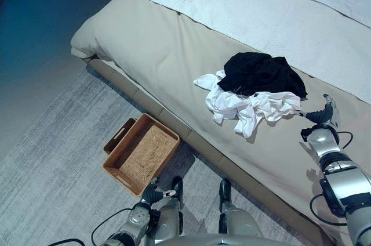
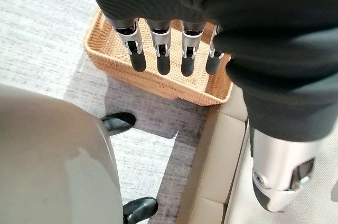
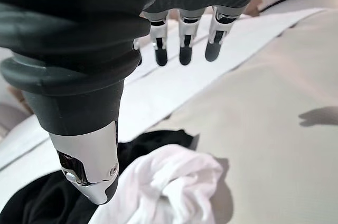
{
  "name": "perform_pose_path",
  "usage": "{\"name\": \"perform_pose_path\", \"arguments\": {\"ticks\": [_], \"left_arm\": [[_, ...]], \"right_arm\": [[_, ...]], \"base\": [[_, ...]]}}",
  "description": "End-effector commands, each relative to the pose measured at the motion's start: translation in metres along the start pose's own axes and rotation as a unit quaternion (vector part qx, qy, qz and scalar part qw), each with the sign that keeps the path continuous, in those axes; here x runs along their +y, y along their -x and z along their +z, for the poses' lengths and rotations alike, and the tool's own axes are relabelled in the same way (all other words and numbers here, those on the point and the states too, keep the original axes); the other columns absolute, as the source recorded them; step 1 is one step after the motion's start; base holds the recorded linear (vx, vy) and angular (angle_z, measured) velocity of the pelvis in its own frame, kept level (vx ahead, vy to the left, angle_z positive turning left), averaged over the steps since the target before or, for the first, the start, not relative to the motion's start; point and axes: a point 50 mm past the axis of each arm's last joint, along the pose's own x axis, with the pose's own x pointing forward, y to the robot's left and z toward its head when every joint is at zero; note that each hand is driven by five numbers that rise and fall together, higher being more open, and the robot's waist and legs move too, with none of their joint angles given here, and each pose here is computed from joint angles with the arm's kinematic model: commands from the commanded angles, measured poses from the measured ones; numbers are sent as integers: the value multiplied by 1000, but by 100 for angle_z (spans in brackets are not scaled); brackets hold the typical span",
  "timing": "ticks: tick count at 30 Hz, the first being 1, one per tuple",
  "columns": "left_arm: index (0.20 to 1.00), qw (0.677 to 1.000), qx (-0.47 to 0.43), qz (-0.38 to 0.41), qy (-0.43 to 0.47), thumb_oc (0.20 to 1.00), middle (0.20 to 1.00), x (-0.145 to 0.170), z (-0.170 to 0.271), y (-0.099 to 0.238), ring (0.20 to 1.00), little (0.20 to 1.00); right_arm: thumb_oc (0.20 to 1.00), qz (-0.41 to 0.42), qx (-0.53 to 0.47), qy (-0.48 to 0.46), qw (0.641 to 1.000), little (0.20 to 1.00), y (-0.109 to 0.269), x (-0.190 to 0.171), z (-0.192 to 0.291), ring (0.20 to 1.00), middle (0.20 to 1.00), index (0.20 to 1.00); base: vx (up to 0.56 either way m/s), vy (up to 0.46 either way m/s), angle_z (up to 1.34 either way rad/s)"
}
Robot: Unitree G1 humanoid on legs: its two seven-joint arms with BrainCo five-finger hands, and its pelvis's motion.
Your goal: Pick up clothes into the bucket
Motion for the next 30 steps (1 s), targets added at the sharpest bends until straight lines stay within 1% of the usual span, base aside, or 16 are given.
{"name": "perform_pose_path", "arguments": {"ticks": [1,8,10,12,14,19,25,30], "left_arm": [[1000,1000,-21,-12,9,1000,1000,-14,13,-4,1000,1000],[1000,999,-41,-17,11,1000,1000,-16,22,-5,1000,1000],[1000,998,-56,-20,8,1000,1000,-19,28,-6,1000,1000],[1000,998,-63,-20,7,1000,1000,-20,32,-7,1000,1000],[1000,997,-73,-19,0,1000,1000,-21,37,-8,1000,1000],[1000,995,-101,-18,-8,1000,1000,-22,49,-9,1000,1000],[1000,994,-106,-8,-4,1000,1000,-17,53,-11,1000,1000],[1000,993,-116,-11,1,1000,1000,-17,59,-12,1000,1000]], "right_arm": [[1000,-47,-44,14,998,1000,-16,-23,29,1000,1000,1000],[1000,-71,-82,28,994,1000,-24,-35,58,1000,1000,1000],[1000,-105,-105,33,988,1000,-27,-44,72,1000,1000,1000],[1000,-121,-114,34,985,1000,-28,-48,78,1000,1000,1000],[1000,-154,-144,17,977,1000,-28,-55,97,1000,1000,1000],[1000,-197,-179,1,964,1000,-31,-75,127,1000,1000,1000],[1000,-209,-200,-10,957,1000,-33,-88,149,1000,1000,1000],[1000,-196,-191,7,962,1000,-36,-95,149,1000,1000,1000]], "base": [[-16,-32,-3],[-6,-6,1],[0,0,0],[-4,2,16],[-4,10,17],[3,9,3],[4,21,8],[2,12,8]]}}
